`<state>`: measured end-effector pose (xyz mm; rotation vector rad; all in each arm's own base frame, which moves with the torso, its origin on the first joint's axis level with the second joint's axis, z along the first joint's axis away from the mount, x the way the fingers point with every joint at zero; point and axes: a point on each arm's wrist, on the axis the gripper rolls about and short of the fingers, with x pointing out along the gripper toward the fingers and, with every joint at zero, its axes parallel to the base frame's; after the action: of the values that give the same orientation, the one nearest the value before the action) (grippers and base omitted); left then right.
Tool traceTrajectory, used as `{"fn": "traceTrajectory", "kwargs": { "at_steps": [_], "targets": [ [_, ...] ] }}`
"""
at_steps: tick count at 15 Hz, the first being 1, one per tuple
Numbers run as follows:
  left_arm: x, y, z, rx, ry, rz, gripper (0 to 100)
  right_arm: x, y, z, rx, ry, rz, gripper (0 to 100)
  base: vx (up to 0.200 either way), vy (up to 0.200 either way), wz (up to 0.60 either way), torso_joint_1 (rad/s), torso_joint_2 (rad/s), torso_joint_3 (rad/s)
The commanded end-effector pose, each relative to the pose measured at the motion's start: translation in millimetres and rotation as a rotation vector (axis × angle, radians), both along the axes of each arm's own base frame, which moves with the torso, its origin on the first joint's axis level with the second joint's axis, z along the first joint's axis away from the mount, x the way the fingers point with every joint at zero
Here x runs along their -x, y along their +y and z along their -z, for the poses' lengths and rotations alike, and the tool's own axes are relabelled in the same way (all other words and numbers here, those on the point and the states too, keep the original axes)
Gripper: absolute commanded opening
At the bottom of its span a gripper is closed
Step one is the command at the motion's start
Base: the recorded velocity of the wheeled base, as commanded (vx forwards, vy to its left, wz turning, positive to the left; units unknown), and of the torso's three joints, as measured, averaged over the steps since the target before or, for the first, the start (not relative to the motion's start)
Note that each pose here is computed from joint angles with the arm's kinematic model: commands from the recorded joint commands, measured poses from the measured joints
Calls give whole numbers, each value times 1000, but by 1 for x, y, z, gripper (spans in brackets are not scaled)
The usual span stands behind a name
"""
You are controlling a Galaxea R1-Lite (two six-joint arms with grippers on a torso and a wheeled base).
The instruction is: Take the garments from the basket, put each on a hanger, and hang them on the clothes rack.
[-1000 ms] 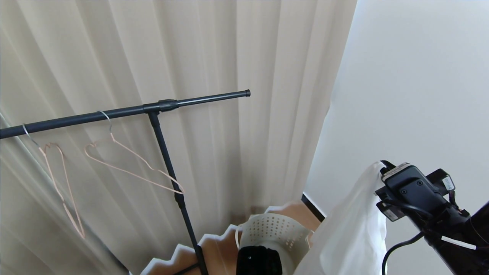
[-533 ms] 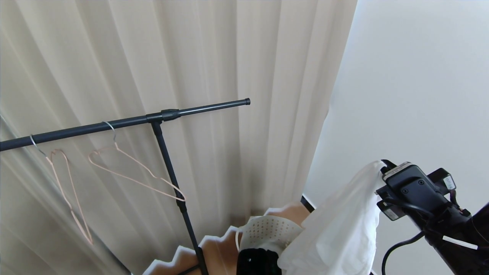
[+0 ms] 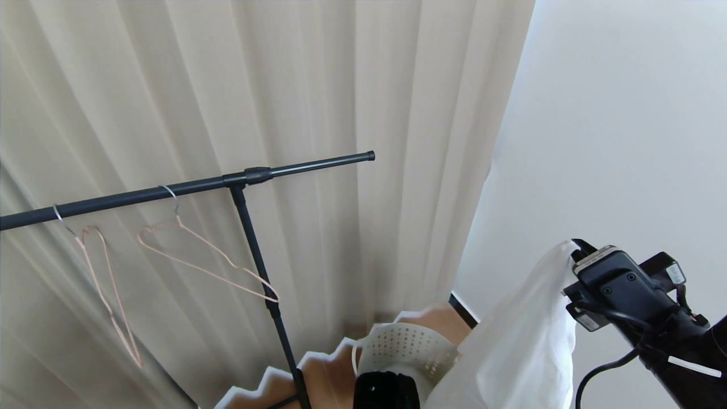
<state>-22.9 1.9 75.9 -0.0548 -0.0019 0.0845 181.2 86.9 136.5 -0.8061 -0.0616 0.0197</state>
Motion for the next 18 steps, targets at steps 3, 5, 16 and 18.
{"fn": "traceTrajectory", "kwargs": {
  "at_steps": [3,5,16,18],
  "targets": [
    [0,0,0,0,0,-1,100,3,-1,-2,-2,-9,-1,0,0,0,600,7,-2,1],
    [0,0,0,0,0,-1,100,3,-2,-2,-1,-9,-1,0,0,0,600,5,2,0],
    [0,0,0,2,-2,5,100,4,-2,-1,2,-6,-4,0,0,145,55,2,0,2],
    [0,0,0,2,-1,5,100,4,-2,-1,2,-6,-3,0,0,200,0,-2,2,5]
  ]
}}
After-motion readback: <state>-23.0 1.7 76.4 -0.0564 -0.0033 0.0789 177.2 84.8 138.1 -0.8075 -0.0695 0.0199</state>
